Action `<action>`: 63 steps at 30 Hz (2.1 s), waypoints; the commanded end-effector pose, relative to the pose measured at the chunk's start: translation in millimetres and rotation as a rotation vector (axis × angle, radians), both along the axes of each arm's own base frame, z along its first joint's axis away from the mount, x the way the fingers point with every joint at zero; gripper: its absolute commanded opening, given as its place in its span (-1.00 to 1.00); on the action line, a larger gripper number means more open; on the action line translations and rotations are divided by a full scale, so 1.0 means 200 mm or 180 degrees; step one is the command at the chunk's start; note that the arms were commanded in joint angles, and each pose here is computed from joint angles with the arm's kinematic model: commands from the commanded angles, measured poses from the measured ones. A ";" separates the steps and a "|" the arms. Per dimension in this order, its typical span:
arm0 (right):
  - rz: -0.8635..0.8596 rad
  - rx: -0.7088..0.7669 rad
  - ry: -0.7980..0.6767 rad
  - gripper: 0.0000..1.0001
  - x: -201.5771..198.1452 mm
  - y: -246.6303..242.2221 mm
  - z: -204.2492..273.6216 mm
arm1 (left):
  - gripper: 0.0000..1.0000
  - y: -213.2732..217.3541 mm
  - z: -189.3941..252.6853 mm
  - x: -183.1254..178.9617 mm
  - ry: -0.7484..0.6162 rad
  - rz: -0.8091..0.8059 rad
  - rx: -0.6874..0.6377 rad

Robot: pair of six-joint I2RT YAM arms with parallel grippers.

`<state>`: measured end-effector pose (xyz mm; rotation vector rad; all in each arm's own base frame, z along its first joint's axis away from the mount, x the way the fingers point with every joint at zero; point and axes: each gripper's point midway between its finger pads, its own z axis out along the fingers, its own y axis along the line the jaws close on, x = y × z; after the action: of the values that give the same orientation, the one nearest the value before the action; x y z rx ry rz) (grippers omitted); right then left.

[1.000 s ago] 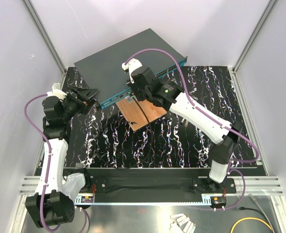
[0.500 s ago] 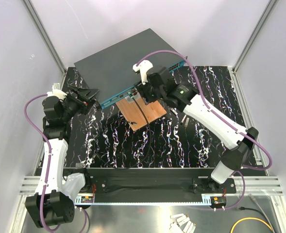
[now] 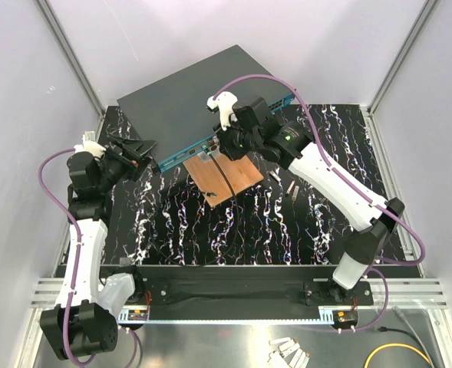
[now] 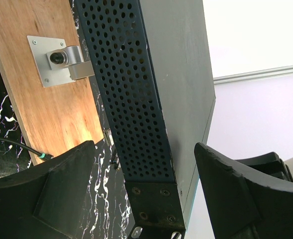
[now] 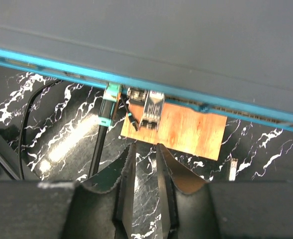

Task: Insert the plug into the switch port

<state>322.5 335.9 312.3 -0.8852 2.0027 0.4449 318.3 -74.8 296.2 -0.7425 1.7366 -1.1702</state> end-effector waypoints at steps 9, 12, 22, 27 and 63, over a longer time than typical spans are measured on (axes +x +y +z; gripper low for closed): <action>-0.0168 0.0100 -0.0195 -0.63 0.12 0.06 0.10 | 0.72 0.00 0.07 0.00 -0.0189 -0.0014 0.0032; -0.0218 0.0126 -0.0232 -0.71 0.15 0.07 0.11 | 0.72 -0.01 0.06 0.00 -0.0192 -0.0019 0.0028; -0.0299 0.0287 -0.0233 -0.94 0.21 0.14 0.14 | 0.72 0.00 0.04 0.00 -0.0156 -0.0008 0.0019; -0.0432 0.0417 -0.0169 -0.97 0.23 0.17 0.15 | 0.72 -0.01 0.04 -0.01 -0.0161 -0.0013 0.0019; -0.0800 0.1060 -0.0245 -1.00 0.37 0.28 0.32 | -0.05 -0.14 -0.09 -0.02 0.0004 -0.0251 -0.0008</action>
<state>354.5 357.5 304.4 -0.5710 2.1779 0.4475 319.6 -84.7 295.1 -0.7489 1.7030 -1.2054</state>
